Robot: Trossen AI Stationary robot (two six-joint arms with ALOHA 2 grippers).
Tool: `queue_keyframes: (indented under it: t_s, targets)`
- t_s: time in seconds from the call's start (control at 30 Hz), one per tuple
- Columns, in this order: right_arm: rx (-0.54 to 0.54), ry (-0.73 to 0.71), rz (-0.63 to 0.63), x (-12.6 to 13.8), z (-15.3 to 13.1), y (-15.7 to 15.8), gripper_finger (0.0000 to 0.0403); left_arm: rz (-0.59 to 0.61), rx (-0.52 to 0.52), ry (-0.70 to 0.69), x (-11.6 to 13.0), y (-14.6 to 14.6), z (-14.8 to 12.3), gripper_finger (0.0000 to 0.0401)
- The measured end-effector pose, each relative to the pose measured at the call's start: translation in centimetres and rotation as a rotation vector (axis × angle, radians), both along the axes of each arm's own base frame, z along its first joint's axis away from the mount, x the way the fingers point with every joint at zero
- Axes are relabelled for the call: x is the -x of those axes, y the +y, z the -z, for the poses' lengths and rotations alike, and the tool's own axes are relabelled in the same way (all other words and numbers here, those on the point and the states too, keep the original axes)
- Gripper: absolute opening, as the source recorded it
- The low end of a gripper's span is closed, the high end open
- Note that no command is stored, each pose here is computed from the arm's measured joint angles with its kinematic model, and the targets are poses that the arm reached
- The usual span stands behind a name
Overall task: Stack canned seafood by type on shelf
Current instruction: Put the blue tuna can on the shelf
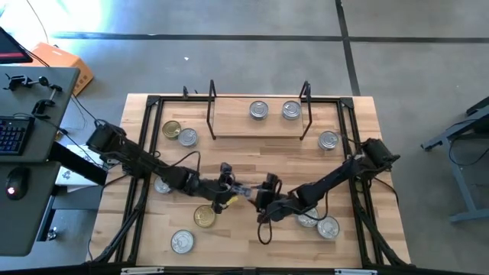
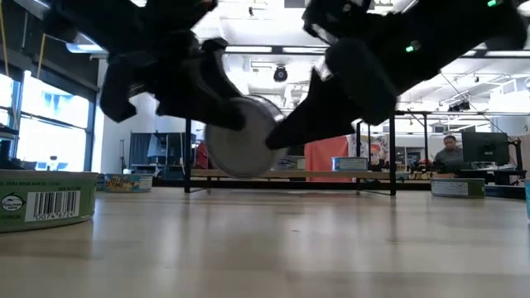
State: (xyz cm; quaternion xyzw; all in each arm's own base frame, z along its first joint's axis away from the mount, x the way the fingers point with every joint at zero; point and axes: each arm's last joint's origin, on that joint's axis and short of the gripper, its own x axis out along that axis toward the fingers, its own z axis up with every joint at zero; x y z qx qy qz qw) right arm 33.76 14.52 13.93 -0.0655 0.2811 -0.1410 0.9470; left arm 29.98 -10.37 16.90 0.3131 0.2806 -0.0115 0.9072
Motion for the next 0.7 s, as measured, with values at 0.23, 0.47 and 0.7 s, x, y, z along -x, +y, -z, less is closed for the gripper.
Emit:
queue_keyframes:
  t_s: [0.23,0.47,0.7]
  targets:
    - [0.004,0.007,0.284,2.6,-0.8,-0.5,0.0251,-0.314,-0.342,-0.042,0.9,1.4,-1.5,0.0125]
    - [-0.033,-0.053,0.303,3.0,-1.0,0.4,0.0253,-0.466,-0.426,0.017,-0.7,8.5,-1.9,0.0125]
    - [-0.029,-0.07,0.309,3.0,-1.1,0.6,0.0253,-0.506,-0.334,0.049,-1.0,14.9,-1.6,0.0125]
